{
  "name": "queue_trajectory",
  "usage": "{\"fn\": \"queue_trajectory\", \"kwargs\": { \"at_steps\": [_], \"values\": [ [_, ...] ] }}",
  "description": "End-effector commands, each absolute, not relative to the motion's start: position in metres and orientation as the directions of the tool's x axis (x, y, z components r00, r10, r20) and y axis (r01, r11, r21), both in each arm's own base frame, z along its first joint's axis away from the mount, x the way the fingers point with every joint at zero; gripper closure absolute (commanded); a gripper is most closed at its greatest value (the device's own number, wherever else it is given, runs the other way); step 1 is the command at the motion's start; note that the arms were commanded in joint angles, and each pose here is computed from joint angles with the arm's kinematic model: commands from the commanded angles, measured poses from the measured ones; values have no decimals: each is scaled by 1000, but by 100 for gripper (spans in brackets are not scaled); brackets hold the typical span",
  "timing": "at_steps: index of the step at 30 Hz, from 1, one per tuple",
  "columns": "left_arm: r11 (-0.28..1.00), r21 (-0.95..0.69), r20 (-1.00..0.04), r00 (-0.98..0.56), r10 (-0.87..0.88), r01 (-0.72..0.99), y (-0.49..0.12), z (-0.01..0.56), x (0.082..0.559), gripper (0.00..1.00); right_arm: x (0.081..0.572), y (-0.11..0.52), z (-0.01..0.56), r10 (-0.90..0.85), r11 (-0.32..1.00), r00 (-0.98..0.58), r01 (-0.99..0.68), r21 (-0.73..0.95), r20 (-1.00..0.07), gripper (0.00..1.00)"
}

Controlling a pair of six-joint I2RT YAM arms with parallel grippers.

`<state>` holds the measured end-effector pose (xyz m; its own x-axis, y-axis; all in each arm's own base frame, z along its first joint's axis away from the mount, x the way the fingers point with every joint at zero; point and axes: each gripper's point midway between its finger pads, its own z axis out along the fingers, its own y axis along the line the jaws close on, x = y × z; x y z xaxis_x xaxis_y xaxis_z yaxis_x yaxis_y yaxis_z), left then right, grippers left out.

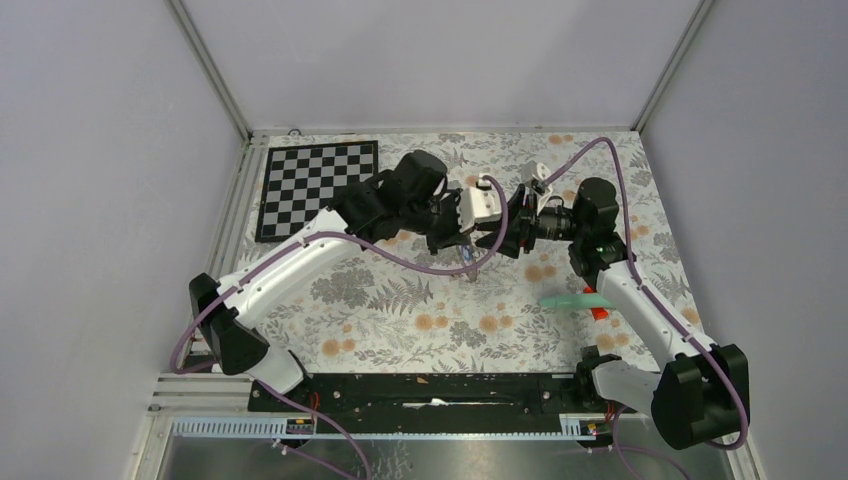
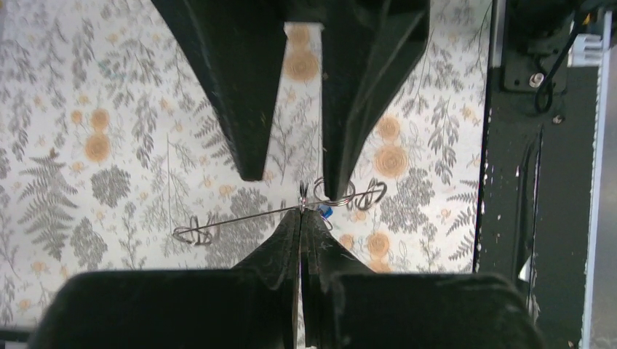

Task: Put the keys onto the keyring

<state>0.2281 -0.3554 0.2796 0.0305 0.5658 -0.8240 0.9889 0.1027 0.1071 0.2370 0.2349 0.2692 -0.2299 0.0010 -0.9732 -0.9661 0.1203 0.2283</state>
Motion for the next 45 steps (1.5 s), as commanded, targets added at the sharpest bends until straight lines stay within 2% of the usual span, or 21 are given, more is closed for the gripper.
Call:
{"fn": "queue_trajectory", "kwargs": {
  "at_steps": [1,14,33,43,45],
  "values": [
    [146,186,-775,53,630,972,-345,279,234,100,235,234,291,19,101,-145,-984,146,-989,49],
    [113,162,-788,59,612,980,-357,283,225,100,227,238,274,32,37,-202,-979,203,-979,51],
    [97,130,-805,48,592,987,-363,287,221,100,226,245,259,12,17,-240,-971,240,-971,60],
    [87,111,-809,39,586,990,-366,286,218,100,225,249,258,10,10,-247,-969,247,-969,77],
    [86,106,-810,36,586,991,-366,285,218,100,225,249,258,10,9,-249,-968,249,-968,83]
  ]
}}
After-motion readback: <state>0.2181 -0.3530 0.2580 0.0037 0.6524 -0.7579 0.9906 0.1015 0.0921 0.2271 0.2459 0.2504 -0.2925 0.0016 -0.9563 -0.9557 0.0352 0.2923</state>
